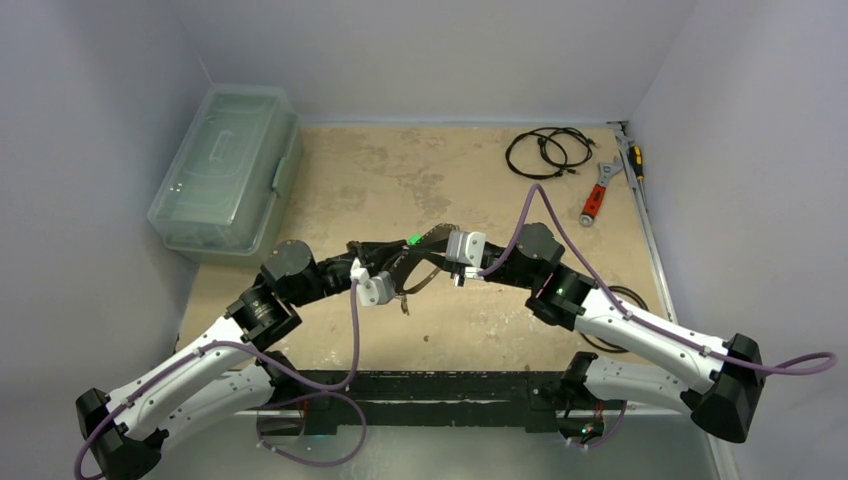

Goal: Put the keys on the keyring

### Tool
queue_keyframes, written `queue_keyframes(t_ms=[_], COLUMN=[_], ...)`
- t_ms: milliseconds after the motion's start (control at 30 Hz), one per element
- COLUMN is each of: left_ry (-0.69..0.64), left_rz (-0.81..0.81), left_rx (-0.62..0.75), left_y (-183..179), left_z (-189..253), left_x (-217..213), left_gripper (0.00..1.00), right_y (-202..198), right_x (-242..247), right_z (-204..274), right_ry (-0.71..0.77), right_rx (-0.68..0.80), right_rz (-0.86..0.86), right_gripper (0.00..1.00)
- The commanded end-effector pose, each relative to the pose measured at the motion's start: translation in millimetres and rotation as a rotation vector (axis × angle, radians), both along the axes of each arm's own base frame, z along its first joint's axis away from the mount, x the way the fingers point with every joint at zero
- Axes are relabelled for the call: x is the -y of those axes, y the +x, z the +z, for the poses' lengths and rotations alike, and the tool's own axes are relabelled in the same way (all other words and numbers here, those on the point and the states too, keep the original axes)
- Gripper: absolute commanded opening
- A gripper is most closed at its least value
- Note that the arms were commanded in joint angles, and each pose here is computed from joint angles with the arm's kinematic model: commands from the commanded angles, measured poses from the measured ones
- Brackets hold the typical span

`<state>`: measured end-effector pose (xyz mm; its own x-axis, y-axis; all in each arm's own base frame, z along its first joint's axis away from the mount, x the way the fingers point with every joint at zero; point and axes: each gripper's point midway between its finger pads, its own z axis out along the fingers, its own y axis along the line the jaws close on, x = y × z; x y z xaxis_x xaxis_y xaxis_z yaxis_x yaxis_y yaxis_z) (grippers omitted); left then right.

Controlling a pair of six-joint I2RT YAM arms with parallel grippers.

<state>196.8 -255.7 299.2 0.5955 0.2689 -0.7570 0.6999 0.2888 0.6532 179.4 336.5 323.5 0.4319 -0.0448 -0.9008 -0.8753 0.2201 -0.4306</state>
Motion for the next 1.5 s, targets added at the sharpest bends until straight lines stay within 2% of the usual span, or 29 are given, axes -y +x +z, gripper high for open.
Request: queue_keyframes(t_ms=[0,200,300,367,533,700,933,1100,1200,1467], left_ry=[-0.039,-0.022,-0.006,0.002,0.025,0.027,0.028,0.027,0.028,0.033], left_rz=[-0.022,0.015,0.035,0.037,0.044,0.05,0.056,0.058,0.059,0.076], left_rx=[0.033,0.025,0.016,0.009,-0.009,-0.009,-0.01,-0.01,-0.01,-0.006], left_y=[-3.7,3.1,7.1,8.3,11.5,12.3,13.4,13.6,13.9,16.2], left_z=[13.6,10.3,7.6,5.2,0.3,-0.5,-0.9,-0.6,-0.7,-1.3], left_x=[1.9,-0.4,-1.3,-0.7,0.6,0.0,-0.4,-0.8,-1.0,-2.9], left_gripper=[0.0,0.0,0.0,0.0,0.0,0.0,0.0,0.0,0.0,0.0], right_y=[-5.8,0.2,7.9,14.1,29.5,33.0,32.4,34.0,34.0,37.7], right_x=[-3.7,0.2,6.1,8.4,11.4,8.5,6.2,4.4,3.0,7.6], right_z=[14.3,8.3,4.0,-1.3,-8.3,-11.5,-17.9,-24.2,-25.5,-18.5], right_ry=[0.058,0.039,-0.004,-0.052,-0.163,-0.194,-0.218,-0.238,-0.24,-0.22], right_rx=[0.027,0.009,0.014,0.019,0.027,0.019,-0.004,-0.019,-0.024,-0.009], right_rz=[0.035,-0.007,-0.059,-0.09,-0.154,-0.156,-0.146,-0.146,-0.142,-0.176], right_gripper=[0.0,0.02,0.2,0.28,0.33,0.28,0.28,0.16,0.01,0.0])
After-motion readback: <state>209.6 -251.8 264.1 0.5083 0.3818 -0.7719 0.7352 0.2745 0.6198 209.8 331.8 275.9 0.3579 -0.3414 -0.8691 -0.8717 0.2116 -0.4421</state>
